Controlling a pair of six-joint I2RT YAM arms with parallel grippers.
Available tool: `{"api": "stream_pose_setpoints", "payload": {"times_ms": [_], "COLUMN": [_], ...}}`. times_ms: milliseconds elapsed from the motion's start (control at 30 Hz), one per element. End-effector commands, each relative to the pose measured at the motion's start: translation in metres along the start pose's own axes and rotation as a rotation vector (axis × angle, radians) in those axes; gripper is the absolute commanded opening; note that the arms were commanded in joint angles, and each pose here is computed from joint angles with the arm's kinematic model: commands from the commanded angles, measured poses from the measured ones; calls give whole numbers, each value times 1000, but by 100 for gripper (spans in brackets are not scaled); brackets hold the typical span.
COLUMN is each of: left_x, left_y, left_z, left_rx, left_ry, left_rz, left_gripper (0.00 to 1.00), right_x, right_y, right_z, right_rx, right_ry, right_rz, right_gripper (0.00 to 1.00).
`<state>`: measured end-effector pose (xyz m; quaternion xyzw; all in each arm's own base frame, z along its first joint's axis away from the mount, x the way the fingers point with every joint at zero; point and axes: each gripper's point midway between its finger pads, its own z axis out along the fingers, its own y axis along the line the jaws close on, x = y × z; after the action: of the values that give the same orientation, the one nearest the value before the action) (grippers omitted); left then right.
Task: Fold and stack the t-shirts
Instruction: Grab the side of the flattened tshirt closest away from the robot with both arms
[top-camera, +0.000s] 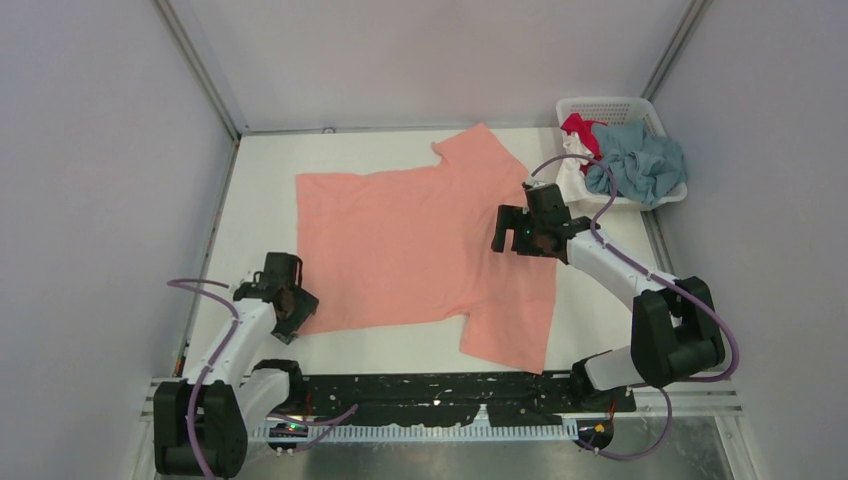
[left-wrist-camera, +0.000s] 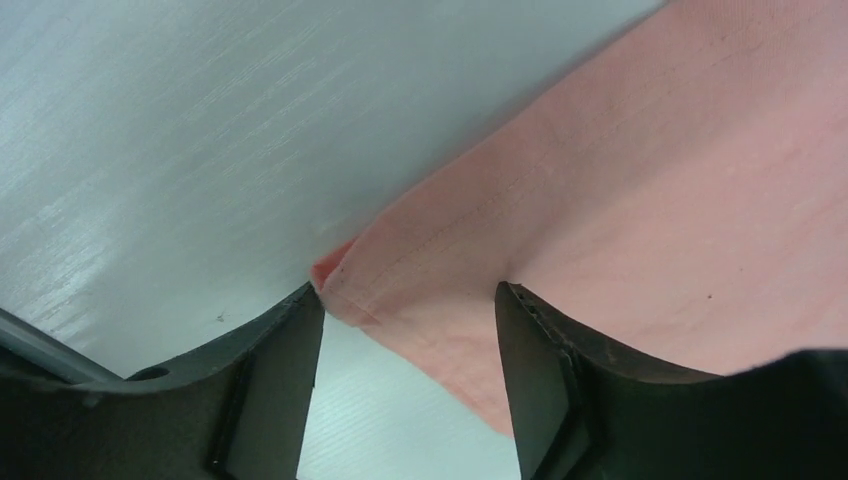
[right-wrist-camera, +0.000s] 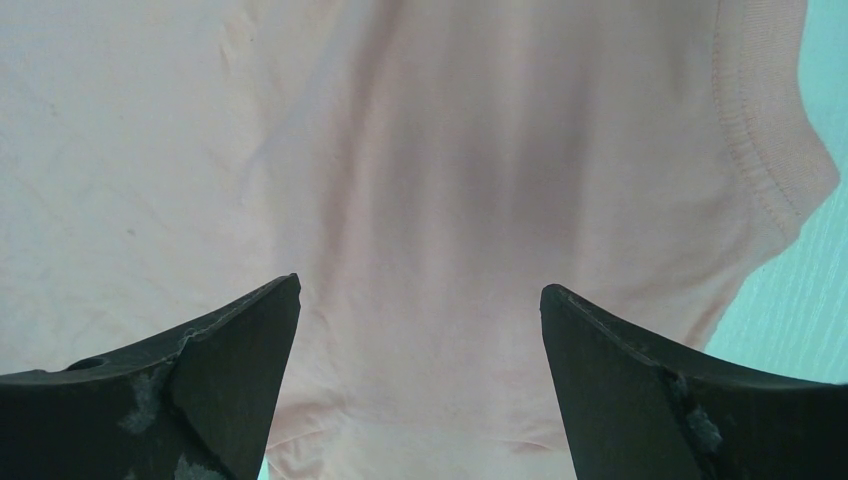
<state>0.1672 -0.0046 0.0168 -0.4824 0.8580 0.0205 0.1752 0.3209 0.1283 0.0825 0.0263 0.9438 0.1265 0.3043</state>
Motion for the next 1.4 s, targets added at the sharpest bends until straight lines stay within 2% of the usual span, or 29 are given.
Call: {"api": "stream_pose_setpoints", "payload": {"times_ms": [0, 67, 200, 367, 433, 567, 700, 833, 933, 1033, 1133, 1200, 1267, 1333, 1367], "left_x": [1, 0, -1, -1, -1, -6, -13, -17, -15, -11, -7, -8, -9, -11, -12], "left_y": [-10, -8, -3, 0, -2, -6, -13, -19, -24, -26, -25, -27, -30, -32, -33], "left_z": [16, 16, 14, 12, 12, 7, -1, -5, -4, 0, 3, 2, 1, -1, -2], "left_rx": [11, -7, -27, -20, -5, 23, 79, 114, 133, 138, 129, 133, 140, 145, 147], "left_ry": [-1, -7, -17, -27, -27, -39, -74, -89, -74, -54, -34, -34, -39, -43, -43], "left_rz": [-108, -110, -119, -131, -113, -74, -42, -29, -21, -23, -28, -27, -26, -25, -23], "left_gripper": [56, 46, 37, 0, 0, 0, 0, 0, 0, 0, 0, 0, 0, 0, 0], "right_x": [-20, -22, -20, 12, 34, 97, 158, 205, 222, 237, 250, 250, 242, 228, 219], "right_y": [6, 5, 3, -7, -5, 17, 25, 5, 6, 6, 13, 6, -4, -9, -8], "right_z": [-8, -12, -19, -33, -44, -67, -88, -96, -97, -92, -84, -80, -77, -74, -73], "right_rx": [-17, -10, -2, 35, 35, 6, -47, 18, 8, -6, -19, 41, 121, 180, 195], "right_ry": [-61, -75, -74, 33, 90, 238, 400, 493, 506, 529, 574, 577, 547, 489, 454], "right_rz": [-23, -24, -22, -13, -66, -272, -311, -282, -238, -204, -206, -222, -239, -247, -244], "right_gripper": [95, 95, 95, 96, 96, 100, 93, 86, 79, 68, 64, 61, 50, 27, 22]}}
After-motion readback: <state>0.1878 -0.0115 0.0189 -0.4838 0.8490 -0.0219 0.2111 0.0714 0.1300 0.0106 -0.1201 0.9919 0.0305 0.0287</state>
